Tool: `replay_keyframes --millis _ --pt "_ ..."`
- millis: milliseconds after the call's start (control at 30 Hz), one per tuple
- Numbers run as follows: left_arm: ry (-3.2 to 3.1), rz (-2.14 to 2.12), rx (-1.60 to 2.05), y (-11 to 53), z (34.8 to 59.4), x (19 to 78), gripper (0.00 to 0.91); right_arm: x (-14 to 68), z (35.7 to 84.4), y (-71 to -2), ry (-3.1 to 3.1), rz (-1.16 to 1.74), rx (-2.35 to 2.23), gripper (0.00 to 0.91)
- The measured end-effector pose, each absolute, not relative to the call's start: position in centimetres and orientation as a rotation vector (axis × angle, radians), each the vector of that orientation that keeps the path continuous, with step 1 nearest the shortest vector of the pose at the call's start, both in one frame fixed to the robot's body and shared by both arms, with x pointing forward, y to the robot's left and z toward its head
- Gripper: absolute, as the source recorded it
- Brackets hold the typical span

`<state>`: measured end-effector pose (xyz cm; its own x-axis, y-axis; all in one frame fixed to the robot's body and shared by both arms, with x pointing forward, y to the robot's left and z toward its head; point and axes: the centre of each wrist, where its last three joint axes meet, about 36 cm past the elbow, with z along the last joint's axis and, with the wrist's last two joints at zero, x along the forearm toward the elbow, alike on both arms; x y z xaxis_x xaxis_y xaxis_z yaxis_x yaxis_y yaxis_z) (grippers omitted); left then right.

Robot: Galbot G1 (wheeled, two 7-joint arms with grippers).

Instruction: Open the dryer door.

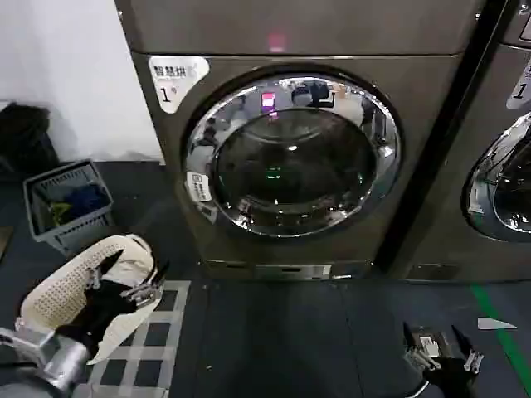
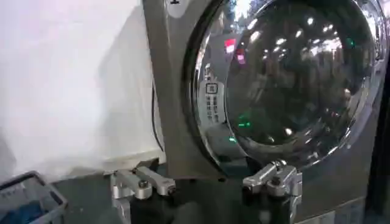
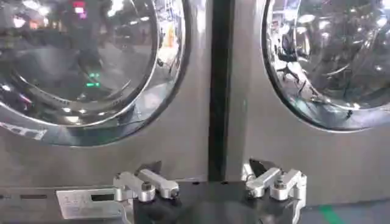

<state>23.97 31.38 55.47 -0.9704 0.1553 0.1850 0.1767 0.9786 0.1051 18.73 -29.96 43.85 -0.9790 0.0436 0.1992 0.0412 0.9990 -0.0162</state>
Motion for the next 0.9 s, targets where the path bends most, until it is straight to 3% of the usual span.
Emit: replay_keyframes --millis 900 --pt "-2.948 -0.174 -0.258 31.2 55.5 24.0 0.907 25.5 45.0 -30.2 -3.034 0.054 0.341 0.907"
